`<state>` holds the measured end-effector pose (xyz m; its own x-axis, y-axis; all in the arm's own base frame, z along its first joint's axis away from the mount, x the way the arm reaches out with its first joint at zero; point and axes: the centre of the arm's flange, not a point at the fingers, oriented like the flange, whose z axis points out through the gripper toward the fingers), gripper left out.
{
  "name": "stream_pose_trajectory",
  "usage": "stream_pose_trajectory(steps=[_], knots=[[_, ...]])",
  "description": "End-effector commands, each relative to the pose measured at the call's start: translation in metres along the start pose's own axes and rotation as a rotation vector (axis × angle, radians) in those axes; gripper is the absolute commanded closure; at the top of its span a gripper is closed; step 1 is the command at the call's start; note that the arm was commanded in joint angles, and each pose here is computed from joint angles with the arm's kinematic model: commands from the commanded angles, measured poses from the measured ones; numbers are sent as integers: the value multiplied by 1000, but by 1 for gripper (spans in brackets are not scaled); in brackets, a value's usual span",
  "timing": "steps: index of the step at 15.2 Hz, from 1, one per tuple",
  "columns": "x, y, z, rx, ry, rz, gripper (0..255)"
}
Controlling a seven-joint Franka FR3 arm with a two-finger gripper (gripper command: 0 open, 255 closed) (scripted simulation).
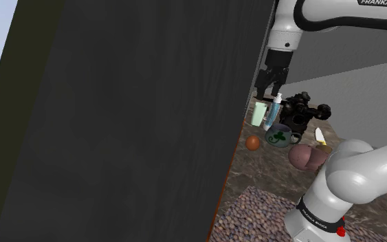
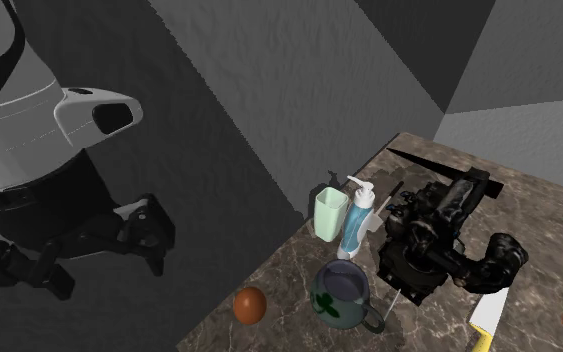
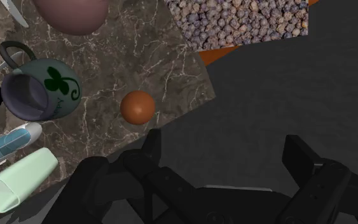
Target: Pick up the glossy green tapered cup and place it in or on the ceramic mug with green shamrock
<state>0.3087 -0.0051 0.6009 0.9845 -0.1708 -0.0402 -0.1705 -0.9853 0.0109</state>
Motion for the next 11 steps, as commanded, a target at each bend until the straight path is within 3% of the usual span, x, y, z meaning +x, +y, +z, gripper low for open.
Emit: stream_pose_trajectory(steps=[1, 11], knots=[[0, 0, 0, 0, 0, 0, 0], [49, 112, 47, 12, 37, 2, 0]])
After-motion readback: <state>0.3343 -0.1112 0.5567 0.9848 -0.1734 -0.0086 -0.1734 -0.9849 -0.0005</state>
